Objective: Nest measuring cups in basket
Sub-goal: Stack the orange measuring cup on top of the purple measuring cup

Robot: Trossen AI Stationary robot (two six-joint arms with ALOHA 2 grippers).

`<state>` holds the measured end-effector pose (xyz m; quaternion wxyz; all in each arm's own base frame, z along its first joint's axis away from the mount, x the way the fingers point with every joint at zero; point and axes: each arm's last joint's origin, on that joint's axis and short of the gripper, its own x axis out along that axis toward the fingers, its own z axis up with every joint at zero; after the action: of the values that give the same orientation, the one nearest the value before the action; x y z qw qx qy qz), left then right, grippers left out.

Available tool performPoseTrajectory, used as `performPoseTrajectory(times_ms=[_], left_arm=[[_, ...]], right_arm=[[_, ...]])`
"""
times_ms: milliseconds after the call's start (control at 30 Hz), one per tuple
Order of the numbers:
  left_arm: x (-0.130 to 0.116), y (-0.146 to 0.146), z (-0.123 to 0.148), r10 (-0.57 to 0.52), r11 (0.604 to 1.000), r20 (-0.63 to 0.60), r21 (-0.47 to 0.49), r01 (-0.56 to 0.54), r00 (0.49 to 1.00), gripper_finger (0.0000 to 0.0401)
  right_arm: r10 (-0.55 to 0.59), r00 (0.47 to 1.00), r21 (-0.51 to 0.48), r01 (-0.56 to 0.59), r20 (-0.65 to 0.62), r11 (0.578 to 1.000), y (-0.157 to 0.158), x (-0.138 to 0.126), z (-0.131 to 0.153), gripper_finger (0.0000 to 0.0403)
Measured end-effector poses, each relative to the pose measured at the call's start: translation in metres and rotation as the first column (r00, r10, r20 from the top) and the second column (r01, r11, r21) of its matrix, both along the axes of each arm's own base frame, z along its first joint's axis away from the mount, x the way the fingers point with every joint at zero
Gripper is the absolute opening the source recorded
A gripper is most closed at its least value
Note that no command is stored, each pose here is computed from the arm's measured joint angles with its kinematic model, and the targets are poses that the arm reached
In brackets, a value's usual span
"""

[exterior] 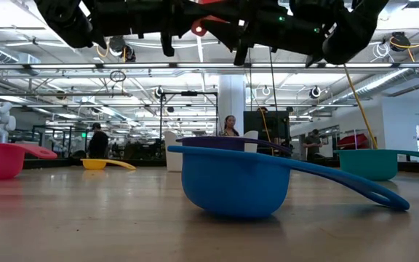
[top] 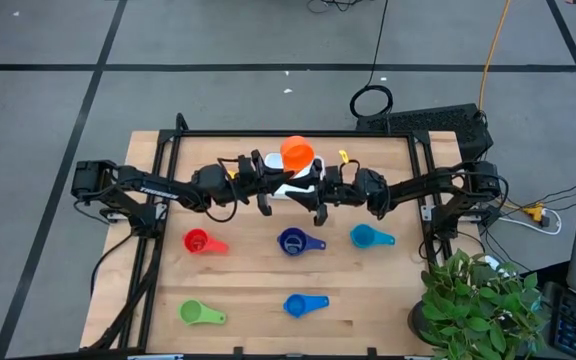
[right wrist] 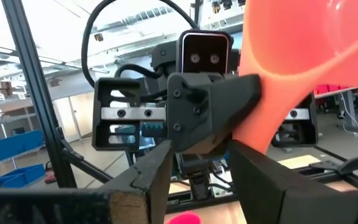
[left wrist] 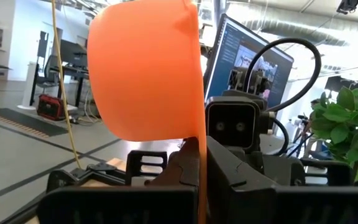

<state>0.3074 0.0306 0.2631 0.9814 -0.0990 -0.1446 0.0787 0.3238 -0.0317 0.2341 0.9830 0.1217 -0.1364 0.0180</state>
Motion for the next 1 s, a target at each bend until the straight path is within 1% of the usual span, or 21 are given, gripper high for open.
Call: performPoseTrajectory(times_ms=[100, 300, 400, 500, 600, 733, 867, 1000], left_arm=[[0.0, 0.0, 0.0, -0.001, 1.0, 0.005, 0.0, 0.001, 1.0, 0.0006], [0.0, -0.001, 0.001, -0.021, 1.0, 0.011, -0.006, 0.021, 1.0, 0.0005], [0.0, -0.001, 0.001, -0.02, 1.0, 0.009, 0.002, 0.02, 1.0, 0.0006], [0.0, -0.001, 0.001, -0.015, 1.0, 0.005, 0.02, 0.015, 1.0, 0.0004], [0.0, -0.001, 0.001, -0.016, 1.0, 0.005, 0.02, 0.015, 1.0, 0.0006], [0.0, -0.001, 0.0, -0.015, 1.0, 0.0, 0.02, 0.015, 1.0, 0.0004], [0.0, -0.001, 0.0, -0.017, 1.0, 0.001, 0.016, 0.017, 1.0, 0.0007], [0.0, -0.003, 0.0, -0.025, 1.0, -0.005, 0.014, 0.025, 1.0, 0.0006]], right_arm=[[-0.001, 1.0, -0.002, 0.001, 0.007, 1.0, 0.0, 0.001, 0.002, 0.0122], [-0.015, 1.0, -0.015, 0.015, -0.013, 1.0, -0.004, 0.001, 0.001, 0.0054], [-0.018, 0.999, -0.032, 0.017, -0.051, 0.999, -0.004, 0.002, -0.003, 0.0041], [0.011, 0.996, -0.042, -0.014, -0.089, 0.999, -0.003, 0.003, -0.007, 0.0051], [0.021, 0.99, -0.061, -0.03, -0.142, 0.998, -0.003, 0.004, -0.012, 0.0077], [0.016, 0.984, -0.068, -0.028, -0.178, 0.997, -0.003, 0.004, -0.015, 0.0118], [-0.035, 0.986, -0.069, 0.024, -0.161, 0.997, -0.006, 0.004, -0.014, 0.015], [-0.047, 0.994, -0.074, 0.04, -0.095, 0.996, -0.007, 0.003, -0.007, 0.0165]])
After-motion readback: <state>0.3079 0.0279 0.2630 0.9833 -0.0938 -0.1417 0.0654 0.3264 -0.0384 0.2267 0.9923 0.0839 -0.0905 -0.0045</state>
